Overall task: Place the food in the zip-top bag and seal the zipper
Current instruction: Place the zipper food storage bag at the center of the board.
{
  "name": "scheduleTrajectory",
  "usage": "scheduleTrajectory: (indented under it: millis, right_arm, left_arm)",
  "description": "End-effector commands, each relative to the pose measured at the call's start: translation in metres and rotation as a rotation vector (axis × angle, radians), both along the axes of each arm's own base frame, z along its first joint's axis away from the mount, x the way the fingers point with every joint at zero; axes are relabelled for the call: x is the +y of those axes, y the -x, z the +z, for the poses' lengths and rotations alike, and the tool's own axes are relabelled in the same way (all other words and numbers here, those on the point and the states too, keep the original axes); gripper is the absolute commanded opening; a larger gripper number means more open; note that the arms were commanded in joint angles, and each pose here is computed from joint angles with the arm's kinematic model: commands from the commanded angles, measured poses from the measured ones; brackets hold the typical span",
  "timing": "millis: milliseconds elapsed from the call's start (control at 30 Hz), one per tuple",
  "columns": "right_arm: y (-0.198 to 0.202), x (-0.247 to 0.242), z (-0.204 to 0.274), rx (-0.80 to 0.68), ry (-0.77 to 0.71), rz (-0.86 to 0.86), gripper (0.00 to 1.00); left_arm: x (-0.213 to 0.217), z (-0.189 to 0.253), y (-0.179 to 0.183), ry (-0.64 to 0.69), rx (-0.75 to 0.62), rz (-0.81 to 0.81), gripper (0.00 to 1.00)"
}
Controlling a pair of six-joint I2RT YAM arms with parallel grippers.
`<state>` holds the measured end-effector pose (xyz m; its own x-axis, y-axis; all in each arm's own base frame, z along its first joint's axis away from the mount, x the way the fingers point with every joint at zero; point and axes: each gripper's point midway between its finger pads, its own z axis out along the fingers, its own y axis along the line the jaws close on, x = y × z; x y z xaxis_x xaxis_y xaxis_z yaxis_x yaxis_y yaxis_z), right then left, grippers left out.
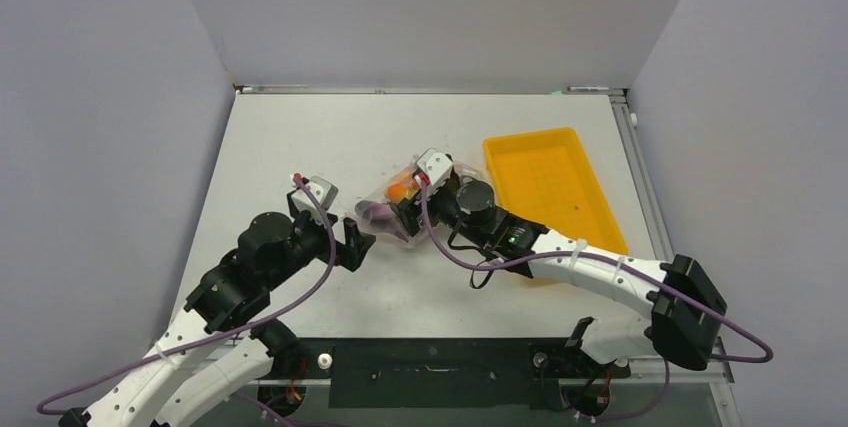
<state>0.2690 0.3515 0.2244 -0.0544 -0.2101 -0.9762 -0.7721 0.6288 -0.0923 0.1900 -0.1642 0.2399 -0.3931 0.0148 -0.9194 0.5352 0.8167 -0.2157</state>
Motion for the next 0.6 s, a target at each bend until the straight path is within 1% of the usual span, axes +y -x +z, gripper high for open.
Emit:
scheduleTrajectory:
  millis: [0, 167, 333, 567]
  right_arm:
    - [-0.005, -0.020, 0.036, 0.007, -0.118, -0.081, 0.84]
    - [-0.007, -0.038, 0.045, 0.037, -0.140, -0.114, 0.90]
    - [-0.012, -0.063, 0.051, 0.102, -0.208, -0.189, 0.95]
    - [-0.020, -0.103, 0.042, 0.151, -0.214, -0.365, 1.00]
  left_arm:
    - [0.003, 0.012, -0.012, 0.035, 0.003, 0.075, 0.96]
    - [-0.001, 0.007, -0.017, 0.007, 0.048, 0.075, 0.96]
    - [0.007, 0.007, -0.032, 0.008, 0.095, 0.198, 0.96]
    - [0.016, 0.022, -0.043, 0.050, 0.086, 0.306, 0.96]
